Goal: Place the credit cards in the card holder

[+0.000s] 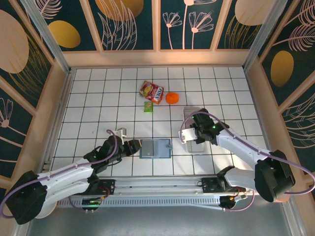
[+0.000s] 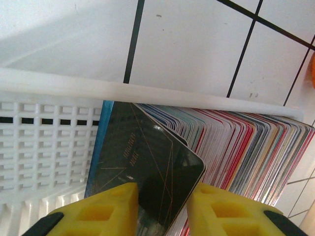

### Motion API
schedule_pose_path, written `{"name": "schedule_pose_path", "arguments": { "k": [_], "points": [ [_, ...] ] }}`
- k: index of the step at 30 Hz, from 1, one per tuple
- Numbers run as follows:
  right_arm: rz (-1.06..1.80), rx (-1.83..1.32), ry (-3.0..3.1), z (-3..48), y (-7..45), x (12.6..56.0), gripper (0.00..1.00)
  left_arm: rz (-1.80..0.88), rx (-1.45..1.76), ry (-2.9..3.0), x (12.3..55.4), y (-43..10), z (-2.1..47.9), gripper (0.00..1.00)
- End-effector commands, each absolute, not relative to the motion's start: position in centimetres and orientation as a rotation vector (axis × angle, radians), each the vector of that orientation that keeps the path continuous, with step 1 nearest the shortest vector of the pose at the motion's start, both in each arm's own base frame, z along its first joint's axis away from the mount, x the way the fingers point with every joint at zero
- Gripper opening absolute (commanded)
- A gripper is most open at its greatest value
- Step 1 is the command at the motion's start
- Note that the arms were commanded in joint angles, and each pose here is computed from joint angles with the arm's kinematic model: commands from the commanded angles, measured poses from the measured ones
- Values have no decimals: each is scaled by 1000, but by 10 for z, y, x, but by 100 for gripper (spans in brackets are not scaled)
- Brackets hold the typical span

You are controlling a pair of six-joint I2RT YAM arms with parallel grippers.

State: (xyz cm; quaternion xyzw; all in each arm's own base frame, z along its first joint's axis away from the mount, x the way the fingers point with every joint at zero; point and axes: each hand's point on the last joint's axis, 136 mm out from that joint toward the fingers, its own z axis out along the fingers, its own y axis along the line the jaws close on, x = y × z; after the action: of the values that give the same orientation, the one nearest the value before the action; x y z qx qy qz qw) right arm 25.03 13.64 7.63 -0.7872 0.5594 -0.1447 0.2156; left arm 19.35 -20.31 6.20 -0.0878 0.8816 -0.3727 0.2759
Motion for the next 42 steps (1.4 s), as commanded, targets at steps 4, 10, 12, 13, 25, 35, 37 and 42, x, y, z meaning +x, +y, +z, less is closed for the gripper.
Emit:
{"name": "schedule_pose_path", "arguments": {
  "k": [4,10,12,13,25,35,37,42],
  "points": [
    [-415,-2169,1549,80,132,248,27,-1013,-284,2361,193,-200,61,48],
    [-397,-2137,1549,85,136,248,26,-1007,-302,2350,193,-197,61,47],
    [-401,-2135,1550,86,135,248,24,-1012,-314,2339,193,-195,61,47],
    [-401,-2134,1549,86,135,248,22,-1012,-317,2338,192,-194,61,46],
    [-381,-2112,1563,90,138,248,22,-1011,-351,2337,189,-188,55,46],
    [-387,-2097,1566,92,136,245,21,-1017,-359,2330,189,-188,54,46],
    [-395,-2093,1562,93,135,246,21,-1019,-354,2331,190,-189,54,44],
    [-404,-2087,1555,94,134,245,21,-1019,-349,2340,190,-191,54,43]
  ]
}}
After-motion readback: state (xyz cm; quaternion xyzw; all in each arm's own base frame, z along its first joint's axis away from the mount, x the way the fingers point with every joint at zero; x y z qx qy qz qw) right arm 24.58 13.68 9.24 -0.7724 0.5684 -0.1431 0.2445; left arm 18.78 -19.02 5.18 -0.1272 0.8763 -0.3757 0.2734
